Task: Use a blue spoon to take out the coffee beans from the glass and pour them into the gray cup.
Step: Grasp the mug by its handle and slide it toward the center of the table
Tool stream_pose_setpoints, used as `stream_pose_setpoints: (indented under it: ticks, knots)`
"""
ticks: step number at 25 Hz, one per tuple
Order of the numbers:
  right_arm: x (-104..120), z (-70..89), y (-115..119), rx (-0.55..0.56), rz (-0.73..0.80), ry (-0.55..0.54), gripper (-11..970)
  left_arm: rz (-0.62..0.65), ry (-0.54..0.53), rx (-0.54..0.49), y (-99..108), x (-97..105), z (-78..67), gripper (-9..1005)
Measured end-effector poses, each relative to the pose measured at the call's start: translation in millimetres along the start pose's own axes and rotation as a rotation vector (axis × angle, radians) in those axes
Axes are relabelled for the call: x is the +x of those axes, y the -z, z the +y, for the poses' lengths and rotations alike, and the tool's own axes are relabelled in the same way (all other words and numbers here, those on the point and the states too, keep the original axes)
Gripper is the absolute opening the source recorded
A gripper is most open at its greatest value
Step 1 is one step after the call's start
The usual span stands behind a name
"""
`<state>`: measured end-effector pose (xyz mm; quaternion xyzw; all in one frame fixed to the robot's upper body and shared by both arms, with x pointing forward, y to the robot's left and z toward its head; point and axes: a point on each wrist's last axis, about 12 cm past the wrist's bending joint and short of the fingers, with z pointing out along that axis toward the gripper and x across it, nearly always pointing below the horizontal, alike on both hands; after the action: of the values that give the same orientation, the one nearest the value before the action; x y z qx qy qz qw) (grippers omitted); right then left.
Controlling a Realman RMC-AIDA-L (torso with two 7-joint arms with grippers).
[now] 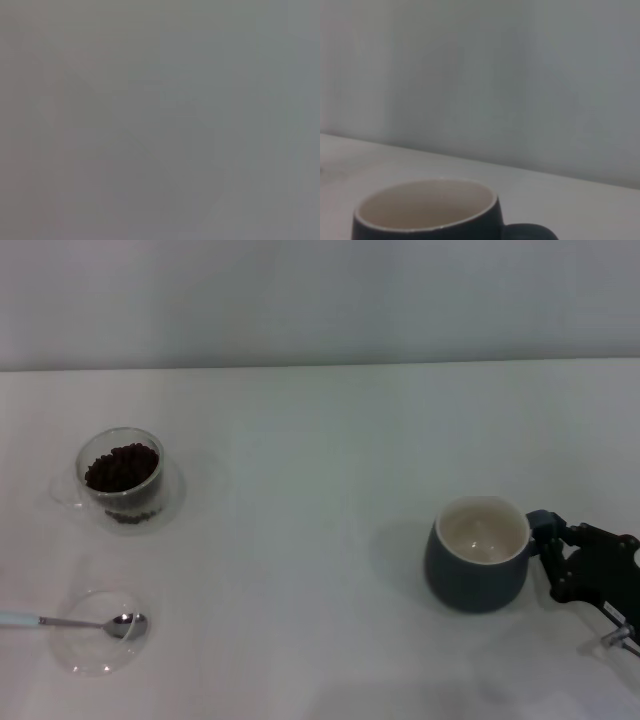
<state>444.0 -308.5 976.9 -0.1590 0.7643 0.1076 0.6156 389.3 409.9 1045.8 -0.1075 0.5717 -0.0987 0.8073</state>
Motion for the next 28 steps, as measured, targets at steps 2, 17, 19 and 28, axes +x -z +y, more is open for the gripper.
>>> stream_pose_setpoints:
  ticks: [2,17,19,28]
  knots:
    - [-2.3,4.2,-2.7,-0.021,-0.011,0.001,126,0.001,0.0,-0.001,0.9,0.0,0.0,871]
    - [-15.5,32.5,-23.8,-0.165,-0.051,0.028,126,0.01,0.017,0.001,2.6,3.6,-3.2,872]
    - [-16.7,35.2,-27.4,-0.174,-0.048,0.037,126,0.011,0.02,0.0,2.7,4.3,-3.6,871]
    - [-26.6,52.9,-45.4,-0.245,-0.059,0.076,127,0.012,0.023,-0.003,3.9,4.9,-3.9,872]
